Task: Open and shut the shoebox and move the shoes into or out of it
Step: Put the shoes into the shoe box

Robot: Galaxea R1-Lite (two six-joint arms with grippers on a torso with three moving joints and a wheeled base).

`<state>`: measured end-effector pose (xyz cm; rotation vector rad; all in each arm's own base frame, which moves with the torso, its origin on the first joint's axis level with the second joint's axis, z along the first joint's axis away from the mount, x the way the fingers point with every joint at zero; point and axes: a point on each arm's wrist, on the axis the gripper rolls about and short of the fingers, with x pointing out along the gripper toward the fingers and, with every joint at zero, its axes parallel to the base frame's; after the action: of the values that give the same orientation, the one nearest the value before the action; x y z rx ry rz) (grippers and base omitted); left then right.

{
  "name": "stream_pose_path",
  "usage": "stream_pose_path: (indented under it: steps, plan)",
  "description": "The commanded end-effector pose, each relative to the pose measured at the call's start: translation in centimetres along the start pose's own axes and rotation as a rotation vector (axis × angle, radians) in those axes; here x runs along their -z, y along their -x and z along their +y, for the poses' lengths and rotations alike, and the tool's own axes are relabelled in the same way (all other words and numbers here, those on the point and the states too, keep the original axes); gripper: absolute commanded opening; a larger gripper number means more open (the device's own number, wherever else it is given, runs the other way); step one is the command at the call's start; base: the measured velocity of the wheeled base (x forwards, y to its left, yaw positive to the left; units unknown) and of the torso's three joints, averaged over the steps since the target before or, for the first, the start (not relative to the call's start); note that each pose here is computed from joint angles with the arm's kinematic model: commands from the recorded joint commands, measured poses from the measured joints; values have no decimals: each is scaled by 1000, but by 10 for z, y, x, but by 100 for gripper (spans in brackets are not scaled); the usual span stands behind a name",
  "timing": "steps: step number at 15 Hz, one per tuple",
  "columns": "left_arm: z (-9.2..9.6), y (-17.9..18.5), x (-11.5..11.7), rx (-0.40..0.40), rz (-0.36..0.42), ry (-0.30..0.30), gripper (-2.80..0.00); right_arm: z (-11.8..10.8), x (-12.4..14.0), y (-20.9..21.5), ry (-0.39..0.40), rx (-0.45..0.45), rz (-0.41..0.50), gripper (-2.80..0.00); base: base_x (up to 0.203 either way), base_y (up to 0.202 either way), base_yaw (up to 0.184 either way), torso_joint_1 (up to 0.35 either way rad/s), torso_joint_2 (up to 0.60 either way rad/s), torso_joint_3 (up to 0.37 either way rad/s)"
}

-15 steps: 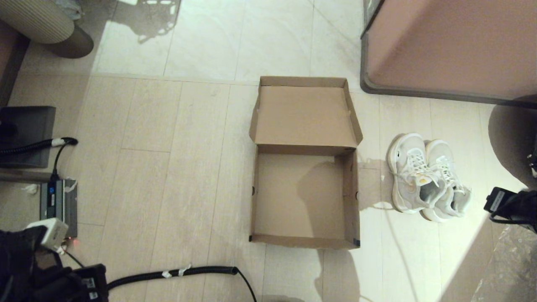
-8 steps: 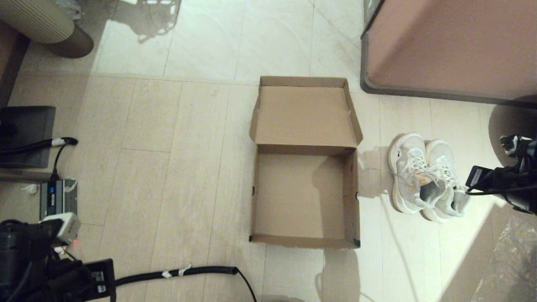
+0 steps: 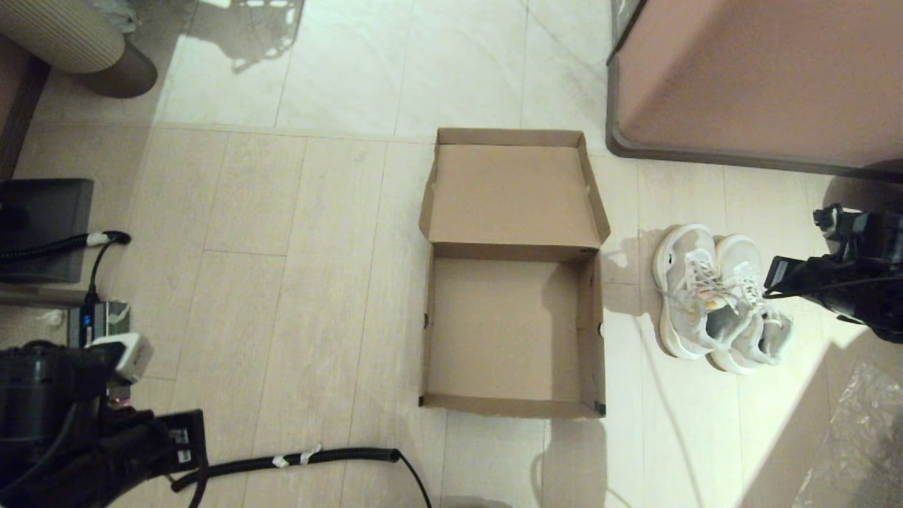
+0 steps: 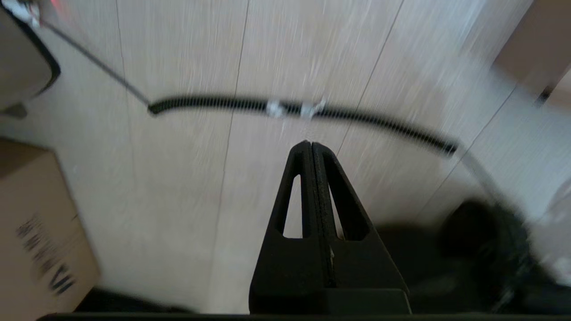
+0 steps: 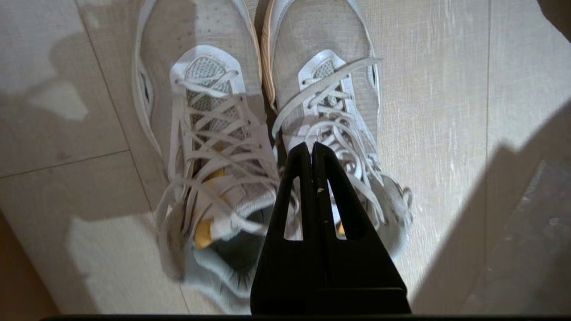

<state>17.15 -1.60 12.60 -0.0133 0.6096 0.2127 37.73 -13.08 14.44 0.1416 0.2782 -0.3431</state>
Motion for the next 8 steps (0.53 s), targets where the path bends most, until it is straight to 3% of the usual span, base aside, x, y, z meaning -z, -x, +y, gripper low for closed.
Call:
stream_pose_path:
  steps: [1,3,8]
  plan:
    - [2,1,12,-5,32,-23,-280,-1,5,-24,-7,10,-5,0,0,0,0,0,0,0]
    - [2,-1,18,-6,64,-38,-280,-2,1,-27,-15,67,-20,0,0,0,0,0,0,0]
    - [1,-5,17,-10,73,-36,-280,-9,20,7,-28,79,63,0,0,0,0,0,0,0]
